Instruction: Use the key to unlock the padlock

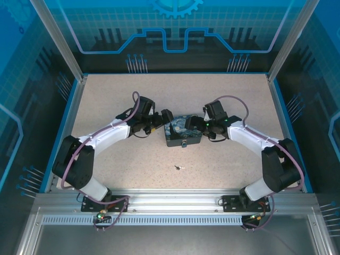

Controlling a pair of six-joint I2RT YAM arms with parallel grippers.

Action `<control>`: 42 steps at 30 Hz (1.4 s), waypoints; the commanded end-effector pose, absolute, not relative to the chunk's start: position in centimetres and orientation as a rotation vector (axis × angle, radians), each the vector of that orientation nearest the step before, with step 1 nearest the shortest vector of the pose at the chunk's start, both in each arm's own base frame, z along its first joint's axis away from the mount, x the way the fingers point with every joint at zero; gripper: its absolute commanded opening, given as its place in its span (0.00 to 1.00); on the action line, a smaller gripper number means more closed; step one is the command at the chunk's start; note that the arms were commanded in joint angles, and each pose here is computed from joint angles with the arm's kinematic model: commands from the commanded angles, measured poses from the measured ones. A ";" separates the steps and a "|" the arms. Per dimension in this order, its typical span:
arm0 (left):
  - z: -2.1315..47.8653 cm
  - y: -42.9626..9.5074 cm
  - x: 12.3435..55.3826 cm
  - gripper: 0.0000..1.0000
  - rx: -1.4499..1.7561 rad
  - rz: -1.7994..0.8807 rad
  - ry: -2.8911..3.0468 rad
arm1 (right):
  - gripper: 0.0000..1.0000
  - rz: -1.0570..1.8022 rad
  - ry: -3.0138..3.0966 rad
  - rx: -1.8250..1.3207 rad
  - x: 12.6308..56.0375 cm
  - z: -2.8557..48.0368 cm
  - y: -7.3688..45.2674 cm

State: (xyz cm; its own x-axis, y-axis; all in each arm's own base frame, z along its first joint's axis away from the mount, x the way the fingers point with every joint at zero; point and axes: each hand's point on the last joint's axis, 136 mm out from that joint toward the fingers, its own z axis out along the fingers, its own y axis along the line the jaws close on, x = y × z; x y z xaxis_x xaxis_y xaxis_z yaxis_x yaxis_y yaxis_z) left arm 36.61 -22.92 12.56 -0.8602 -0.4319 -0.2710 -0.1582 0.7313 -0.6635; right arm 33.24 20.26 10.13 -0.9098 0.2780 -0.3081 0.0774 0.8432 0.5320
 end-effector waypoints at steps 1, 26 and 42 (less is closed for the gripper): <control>12.5 -24.6 37.5 0.99 -0.446 -1.020 2.503 | 0.98 0.733 2.616 0.281 34.1 10.8 21.2; 12.2 -26.9 41.3 0.99 -0.441 -1.071 2.480 | 0.98 0.707 2.620 0.299 34.0 10.8 21.1; 15.1 -19.2 38.6 0.99 -0.501 -0.968 2.419 | 0.92 0.637 2.598 -0.054 27.6 14.1 19.5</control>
State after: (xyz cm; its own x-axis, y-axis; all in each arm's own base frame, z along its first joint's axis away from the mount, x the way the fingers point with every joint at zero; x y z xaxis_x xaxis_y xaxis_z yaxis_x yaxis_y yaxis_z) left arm 40.62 -19.45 14.79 -0.7933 -0.5343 -0.2920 -0.1777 0.6618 -0.7283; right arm 30.60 18.99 15.60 -0.8547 0.2190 -0.4706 -0.0406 0.8757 0.4812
